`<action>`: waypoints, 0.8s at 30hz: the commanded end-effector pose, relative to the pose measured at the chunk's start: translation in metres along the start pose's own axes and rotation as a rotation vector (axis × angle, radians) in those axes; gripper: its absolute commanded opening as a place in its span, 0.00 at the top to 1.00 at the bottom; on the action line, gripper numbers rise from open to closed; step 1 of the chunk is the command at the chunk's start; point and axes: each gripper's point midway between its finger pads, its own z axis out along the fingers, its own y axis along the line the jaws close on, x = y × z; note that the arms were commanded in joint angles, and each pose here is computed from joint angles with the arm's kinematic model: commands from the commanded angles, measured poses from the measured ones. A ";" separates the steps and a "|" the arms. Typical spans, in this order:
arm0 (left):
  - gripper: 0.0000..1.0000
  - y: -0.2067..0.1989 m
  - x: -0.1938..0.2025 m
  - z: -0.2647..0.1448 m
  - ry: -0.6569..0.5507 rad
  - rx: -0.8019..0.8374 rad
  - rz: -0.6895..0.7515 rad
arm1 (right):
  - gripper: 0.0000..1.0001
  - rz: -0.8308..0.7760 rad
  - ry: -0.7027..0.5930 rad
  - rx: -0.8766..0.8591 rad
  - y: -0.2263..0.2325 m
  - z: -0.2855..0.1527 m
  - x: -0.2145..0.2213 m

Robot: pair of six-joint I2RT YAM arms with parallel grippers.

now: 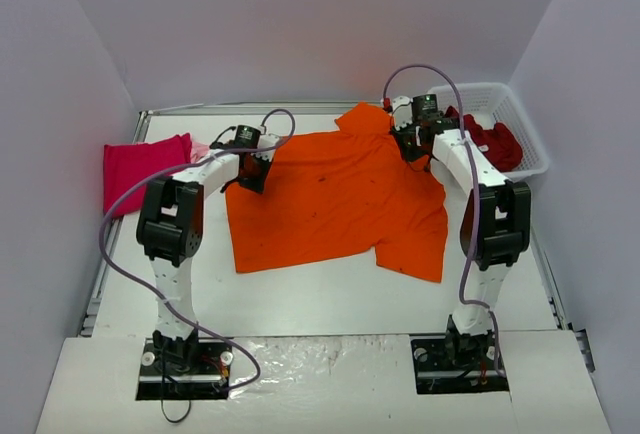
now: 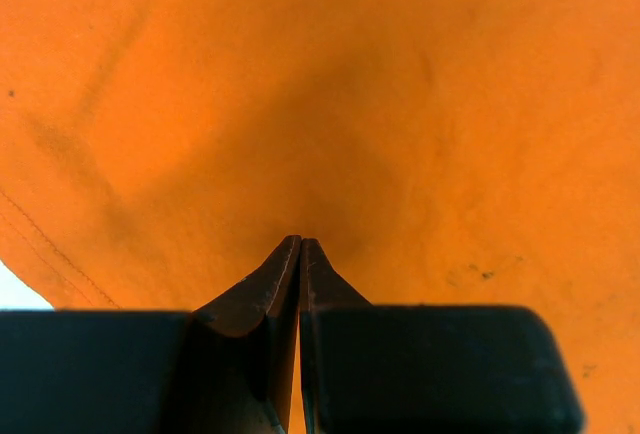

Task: Fold and stack the t-shirts
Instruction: Flatten out the tshirt

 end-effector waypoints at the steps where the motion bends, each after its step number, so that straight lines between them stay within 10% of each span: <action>1: 0.98 0.007 -0.006 -0.003 0.001 -0.037 -0.026 | 1.00 -0.005 0.047 0.010 -0.004 0.012 0.017; 24: 0.98 0.048 0.005 0.005 0.130 -0.193 0.005 | 1.00 0.003 0.156 -0.025 0.000 0.046 0.056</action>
